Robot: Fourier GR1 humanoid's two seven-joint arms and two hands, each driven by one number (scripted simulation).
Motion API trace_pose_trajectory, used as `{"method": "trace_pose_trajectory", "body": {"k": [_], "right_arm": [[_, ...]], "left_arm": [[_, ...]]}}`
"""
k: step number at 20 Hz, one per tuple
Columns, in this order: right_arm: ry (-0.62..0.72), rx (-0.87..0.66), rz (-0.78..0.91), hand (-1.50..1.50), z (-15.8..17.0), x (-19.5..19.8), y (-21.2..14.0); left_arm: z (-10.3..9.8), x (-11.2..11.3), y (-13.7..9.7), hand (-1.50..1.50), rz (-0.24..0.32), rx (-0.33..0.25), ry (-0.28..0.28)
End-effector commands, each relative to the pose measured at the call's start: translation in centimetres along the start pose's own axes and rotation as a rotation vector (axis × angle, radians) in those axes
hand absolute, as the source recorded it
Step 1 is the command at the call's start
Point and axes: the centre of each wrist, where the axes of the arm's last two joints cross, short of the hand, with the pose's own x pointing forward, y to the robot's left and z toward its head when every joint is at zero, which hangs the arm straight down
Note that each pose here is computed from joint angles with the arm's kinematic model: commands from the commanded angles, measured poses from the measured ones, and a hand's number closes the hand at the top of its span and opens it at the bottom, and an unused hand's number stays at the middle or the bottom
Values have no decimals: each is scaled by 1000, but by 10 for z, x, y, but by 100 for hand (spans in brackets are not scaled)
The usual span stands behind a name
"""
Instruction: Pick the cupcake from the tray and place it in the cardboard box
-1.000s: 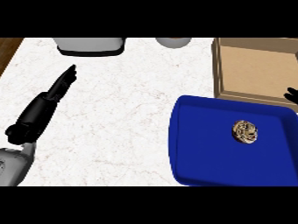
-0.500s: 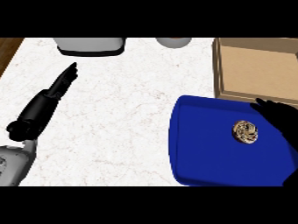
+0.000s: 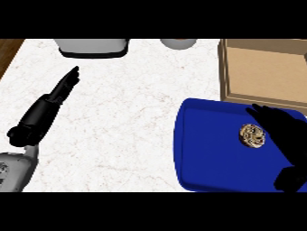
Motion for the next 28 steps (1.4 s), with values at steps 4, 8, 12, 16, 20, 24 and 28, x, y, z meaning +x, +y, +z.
{"method": "trace_pose_trajectory", "body": {"k": [4, 8, 12, 16, 20, 24, 28], "right_arm": [[31, -35, 26, -150, -26, 12, 21], [48, 1, 42, -150, -31, 3, 15], [80, 2, 67, -150, -42, 8, 22], [90, -5, 55, -150, -56, -15, 38], [45, 24, 26, -150, -53, -9, 57], [40, 35, 43, -150, -66, -1, 51], [106, 29, 87, -150, -67, -13, 79]], "left_arm": [[0, -2, -11, 0, 21, -3, 5], [-4, 0, -2, 0, -6, -6, -10], [-6, -2, 22, 0, 11, 20, -17], [3, 2, 5, 0, -8, 3, -10], [-11, 0, 23, 0, -1, 1, 2], [2, -15, 1, 0, 3, 2, -4], [-6, 1, -9, 0, 16, 7, -18]]}}
